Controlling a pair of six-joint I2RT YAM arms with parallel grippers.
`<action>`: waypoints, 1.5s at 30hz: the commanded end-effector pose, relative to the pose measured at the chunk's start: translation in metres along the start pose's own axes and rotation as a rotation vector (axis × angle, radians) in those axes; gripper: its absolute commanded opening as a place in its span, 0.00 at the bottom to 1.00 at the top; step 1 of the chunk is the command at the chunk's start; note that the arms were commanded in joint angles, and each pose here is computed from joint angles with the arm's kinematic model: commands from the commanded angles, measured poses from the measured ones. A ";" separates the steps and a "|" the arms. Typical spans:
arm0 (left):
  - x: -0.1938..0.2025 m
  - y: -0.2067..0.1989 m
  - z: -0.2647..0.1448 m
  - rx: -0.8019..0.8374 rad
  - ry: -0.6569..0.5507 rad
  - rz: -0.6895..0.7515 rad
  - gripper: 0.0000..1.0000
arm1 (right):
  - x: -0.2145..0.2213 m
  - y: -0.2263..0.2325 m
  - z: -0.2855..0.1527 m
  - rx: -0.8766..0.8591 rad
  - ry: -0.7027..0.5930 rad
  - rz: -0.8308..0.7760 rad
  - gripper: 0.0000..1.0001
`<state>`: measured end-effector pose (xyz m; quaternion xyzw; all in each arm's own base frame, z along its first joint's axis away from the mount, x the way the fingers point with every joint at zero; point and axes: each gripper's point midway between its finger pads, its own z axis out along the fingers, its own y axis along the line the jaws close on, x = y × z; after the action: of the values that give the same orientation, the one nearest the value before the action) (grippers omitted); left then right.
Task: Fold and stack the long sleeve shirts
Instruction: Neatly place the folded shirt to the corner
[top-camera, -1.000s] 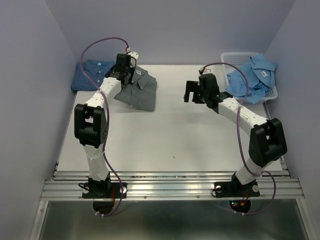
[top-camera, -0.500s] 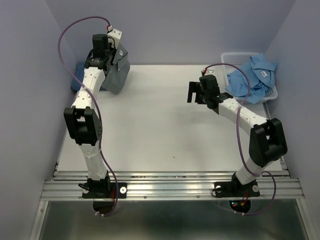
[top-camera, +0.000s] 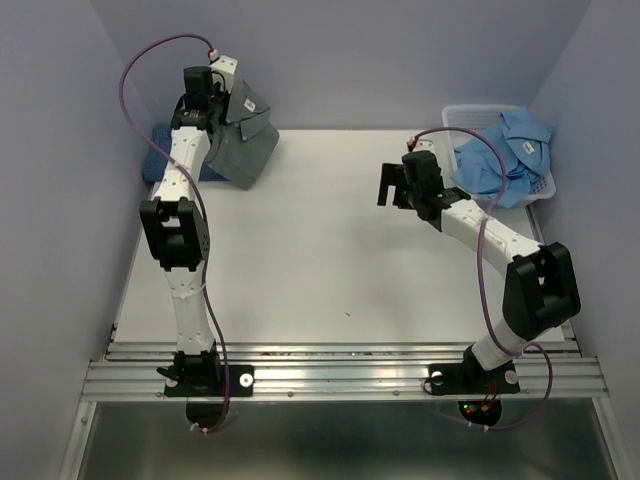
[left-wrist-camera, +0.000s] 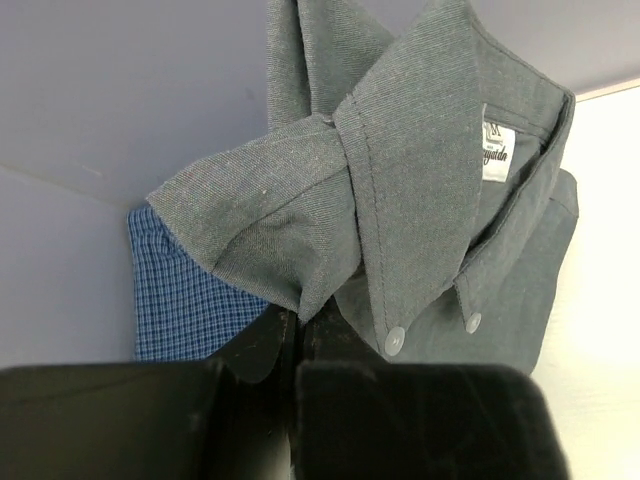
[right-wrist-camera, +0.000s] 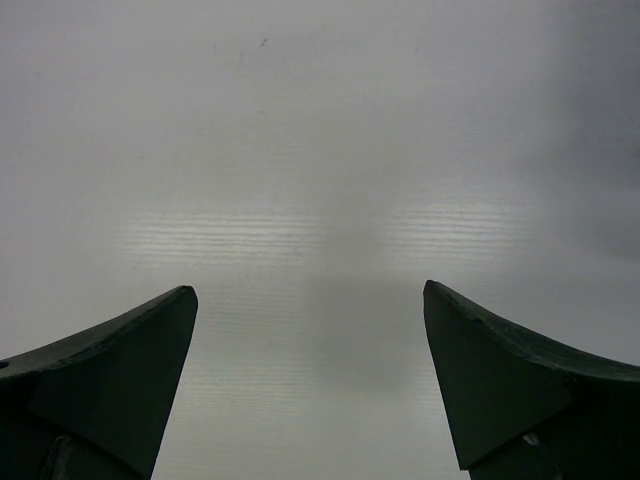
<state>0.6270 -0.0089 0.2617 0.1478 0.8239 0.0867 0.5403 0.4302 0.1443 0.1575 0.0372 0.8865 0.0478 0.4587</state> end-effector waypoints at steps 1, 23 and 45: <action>-0.011 0.054 0.005 -0.131 -0.057 -0.098 0.00 | -0.019 -0.003 -0.009 0.012 -0.047 0.013 1.00; 0.073 0.174 0.063 -0.403 -0.090 -0.327 0.98 | -0.004 0.003 0.006 0.027 0.052 0.046 1.00; 0.023 -0.018 -0.209 -0.170 -0.154 -0.812 0.99 | -0.017 -0.028 -0.076 -0.009 -0.239 0.249 1.00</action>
<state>0.4703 0.0334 0.3647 -0.1885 0.7610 0.0259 0.6202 0.3805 0.1199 0.1750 0.1029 0.8656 0.0697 0.4851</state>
